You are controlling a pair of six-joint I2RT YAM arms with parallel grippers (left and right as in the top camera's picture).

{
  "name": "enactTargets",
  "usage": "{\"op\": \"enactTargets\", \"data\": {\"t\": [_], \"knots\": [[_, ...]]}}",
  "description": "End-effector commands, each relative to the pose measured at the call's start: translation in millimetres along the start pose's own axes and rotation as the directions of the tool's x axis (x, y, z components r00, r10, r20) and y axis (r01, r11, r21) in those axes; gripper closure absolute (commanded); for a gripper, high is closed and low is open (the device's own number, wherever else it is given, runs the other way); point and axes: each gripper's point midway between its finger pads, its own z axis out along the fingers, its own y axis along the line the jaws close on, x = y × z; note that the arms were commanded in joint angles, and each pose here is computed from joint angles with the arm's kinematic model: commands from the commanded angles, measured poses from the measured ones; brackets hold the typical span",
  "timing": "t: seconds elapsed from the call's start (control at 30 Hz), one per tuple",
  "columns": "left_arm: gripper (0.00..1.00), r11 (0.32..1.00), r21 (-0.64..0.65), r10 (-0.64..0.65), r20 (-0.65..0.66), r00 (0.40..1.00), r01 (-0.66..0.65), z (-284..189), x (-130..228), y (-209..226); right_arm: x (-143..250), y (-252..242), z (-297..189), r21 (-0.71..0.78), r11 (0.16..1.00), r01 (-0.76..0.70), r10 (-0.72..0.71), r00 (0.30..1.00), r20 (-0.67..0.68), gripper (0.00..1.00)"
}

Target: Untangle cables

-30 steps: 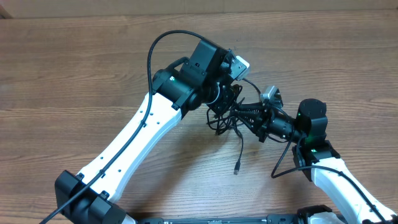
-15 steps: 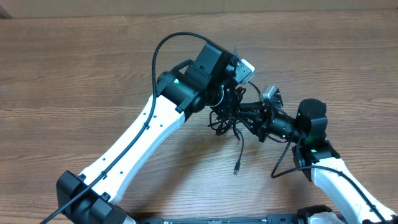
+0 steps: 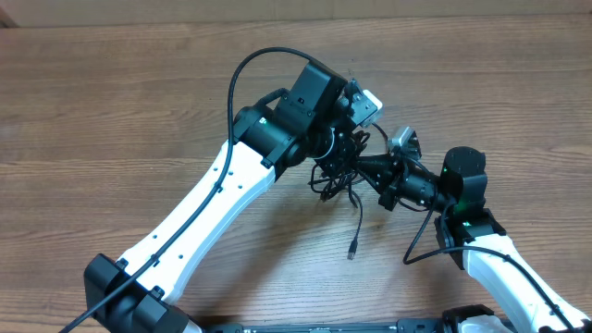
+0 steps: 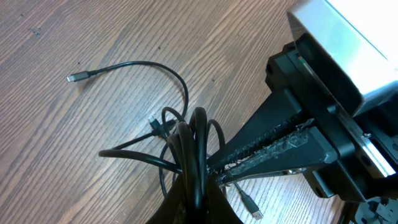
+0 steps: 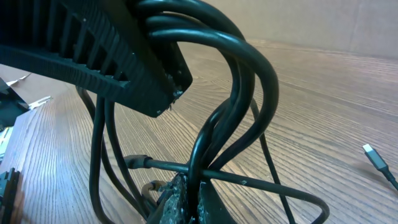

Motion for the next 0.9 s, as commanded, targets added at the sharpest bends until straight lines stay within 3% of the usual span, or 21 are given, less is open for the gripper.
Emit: {"op": "enactTargets", "data": {"t": [0.0,0.2,0.3,0.53,0.7,0.87], "knots": [[0.95,0.998,0.049,0.043,0.035,0.998,-0.045,-4.6,-10.5,-14.7,-4.1,-0.8,0.4,0.001,1.0,0.011,-0.011,1.0,0.008,0.96],[0.95,0.998,0.037,0.041,0.033,0.999,-0.042,-4.7,-10.3,-12.1,-6.0,0.2,0.4,-0.004,1.0,-0.003,0.003,1.0,0.014,0.96],[0.95,0.998,-0.055,0.009,0.011,1.0,-0.009,-4.8,-6.1,4.3,-15.7,12.5,-0.5,-0.076,0.997,-0.008,0.011,0.999,0.046,0.96],[0.95,0.927,-0.311,-0.21,0.028,0.977,0.209,-16.5,5.5,58.1,-44.9,37.5,-7.5,-0.199,0.977,0.078,-0.049,0.988,0.146,0.96],[0.96,0.857,-0.334,-0.386,0.086,0.919,0.391,-27.5,13.6,88.0,-48.2,38.2,-8.2,-0.199,0.976,0.087,-0.055,0.986,0.158,0.96],[0.95,0.841,-0.32,-0.438,0.067,0.896,0.435,-33.0,25.1,99.1,-48.2,38.1,-8.2,-0.199,0.976,0.084,-0.053,0.986,0.157,0.96]]}}
